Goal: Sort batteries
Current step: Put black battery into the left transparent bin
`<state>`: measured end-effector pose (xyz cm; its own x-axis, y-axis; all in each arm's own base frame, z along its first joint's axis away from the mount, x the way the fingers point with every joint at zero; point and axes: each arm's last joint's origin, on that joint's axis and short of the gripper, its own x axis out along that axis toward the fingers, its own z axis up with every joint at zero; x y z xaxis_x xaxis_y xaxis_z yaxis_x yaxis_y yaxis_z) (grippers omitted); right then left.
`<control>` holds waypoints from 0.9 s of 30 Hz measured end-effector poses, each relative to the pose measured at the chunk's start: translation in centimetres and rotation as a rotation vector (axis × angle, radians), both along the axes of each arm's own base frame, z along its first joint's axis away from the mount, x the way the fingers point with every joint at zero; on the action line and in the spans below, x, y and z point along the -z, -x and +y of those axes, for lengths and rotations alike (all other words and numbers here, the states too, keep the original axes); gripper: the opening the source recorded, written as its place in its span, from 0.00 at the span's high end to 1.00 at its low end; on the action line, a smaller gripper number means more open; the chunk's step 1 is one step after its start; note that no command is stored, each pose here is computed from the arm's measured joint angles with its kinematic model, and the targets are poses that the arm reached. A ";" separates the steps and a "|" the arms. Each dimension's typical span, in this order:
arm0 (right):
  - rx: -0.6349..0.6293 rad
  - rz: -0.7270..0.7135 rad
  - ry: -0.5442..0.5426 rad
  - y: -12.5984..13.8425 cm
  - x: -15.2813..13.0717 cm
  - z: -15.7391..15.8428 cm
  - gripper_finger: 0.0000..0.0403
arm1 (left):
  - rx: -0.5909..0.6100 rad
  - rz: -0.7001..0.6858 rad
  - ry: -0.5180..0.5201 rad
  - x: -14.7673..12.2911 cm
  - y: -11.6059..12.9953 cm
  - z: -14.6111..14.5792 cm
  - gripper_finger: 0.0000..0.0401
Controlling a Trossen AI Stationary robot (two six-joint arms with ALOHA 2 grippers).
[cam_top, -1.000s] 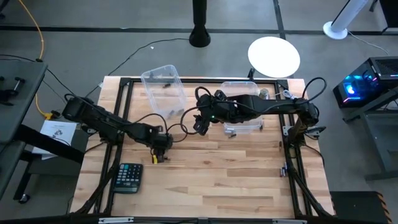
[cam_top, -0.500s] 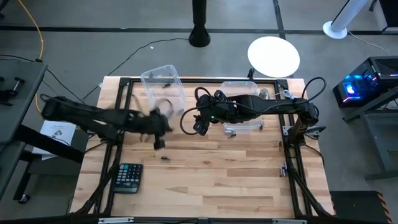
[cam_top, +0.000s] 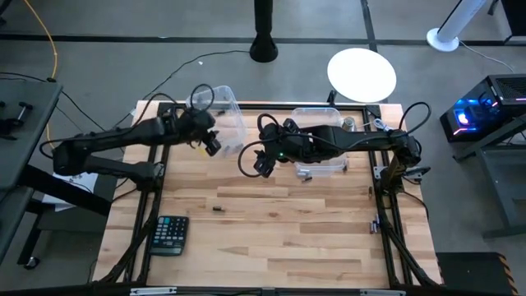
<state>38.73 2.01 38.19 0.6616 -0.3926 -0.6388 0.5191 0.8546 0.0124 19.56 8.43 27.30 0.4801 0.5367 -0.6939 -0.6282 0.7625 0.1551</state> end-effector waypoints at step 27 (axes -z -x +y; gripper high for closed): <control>-0.007 0.176 0.021 1.9 1.2 3.2 0.36 | 0.723 0.222 0.257 10.7 -0.5 -17.5 0.50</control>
